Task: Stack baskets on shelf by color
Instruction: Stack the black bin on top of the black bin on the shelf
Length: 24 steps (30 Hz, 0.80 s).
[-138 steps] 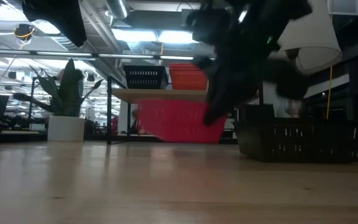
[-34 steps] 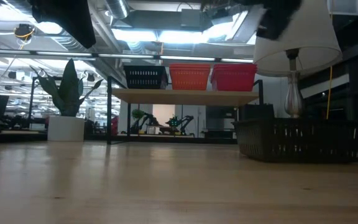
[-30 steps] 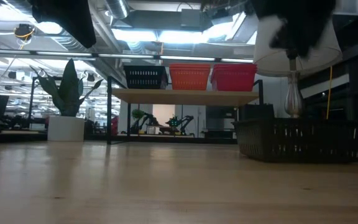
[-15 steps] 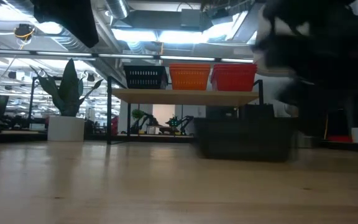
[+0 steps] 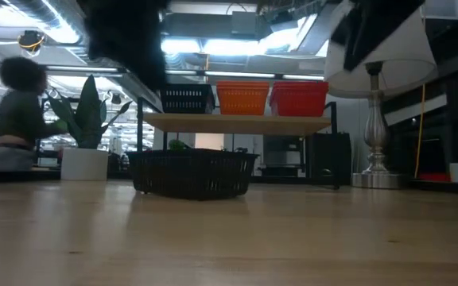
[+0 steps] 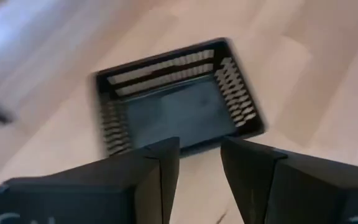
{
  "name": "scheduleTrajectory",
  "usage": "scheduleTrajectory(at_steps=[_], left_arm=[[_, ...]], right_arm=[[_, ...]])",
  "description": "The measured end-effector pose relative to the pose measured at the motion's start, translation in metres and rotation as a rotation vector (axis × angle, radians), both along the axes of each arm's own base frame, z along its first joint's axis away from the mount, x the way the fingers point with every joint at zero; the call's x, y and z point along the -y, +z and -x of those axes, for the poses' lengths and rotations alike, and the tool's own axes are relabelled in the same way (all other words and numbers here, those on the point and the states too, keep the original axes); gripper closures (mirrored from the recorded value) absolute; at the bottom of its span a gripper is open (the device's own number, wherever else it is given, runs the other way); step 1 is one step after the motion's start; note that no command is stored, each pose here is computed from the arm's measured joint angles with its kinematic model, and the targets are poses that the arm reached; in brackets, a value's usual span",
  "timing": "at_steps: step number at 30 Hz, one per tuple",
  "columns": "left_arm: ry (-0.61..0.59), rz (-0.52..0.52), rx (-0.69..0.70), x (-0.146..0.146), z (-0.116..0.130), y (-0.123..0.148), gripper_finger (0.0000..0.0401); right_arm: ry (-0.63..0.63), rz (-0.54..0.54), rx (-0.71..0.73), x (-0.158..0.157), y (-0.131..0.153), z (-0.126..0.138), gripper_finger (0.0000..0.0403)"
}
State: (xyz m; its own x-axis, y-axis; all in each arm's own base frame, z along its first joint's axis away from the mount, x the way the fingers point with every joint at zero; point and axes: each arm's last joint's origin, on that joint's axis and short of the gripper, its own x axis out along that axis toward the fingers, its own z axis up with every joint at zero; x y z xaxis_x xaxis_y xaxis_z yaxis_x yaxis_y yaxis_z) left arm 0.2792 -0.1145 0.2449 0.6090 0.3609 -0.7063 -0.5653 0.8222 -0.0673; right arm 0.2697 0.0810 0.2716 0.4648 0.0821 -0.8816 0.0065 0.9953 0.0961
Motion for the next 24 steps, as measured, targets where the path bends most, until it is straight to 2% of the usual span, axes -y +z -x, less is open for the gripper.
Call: scheduleTrajectory(at_steps=[5, 7, 16, 24], left_arm=[[-0.047, 0.079, 0.092, -0.005, -0.041, -0.021, 0.0272], [-0.047, 0.087, 0.154, -0.008, -0.053, -0.024, 0.0265], [-0.021, 0.178, 0.049, -0.030, -0.077, -0.067, 0.0250], [-0.044, 0.203, 0.075, -0.024, -0.085, -0.079, 0.0250]], right_arm=[[-0.024, 0.184, 0.041, -0.011, 0.044, 0.021, 0.0289], [-0.041, 0.213, 0.075, -0.013, 0.060, 0.034, 0.0289], [-0.095, 0.099, 0.212, -0.009, 0.101, 0.091, 0.0289], [-0.125, 0.105, 0.288, -0.004, 0.111, 0.109, 0.0289]])
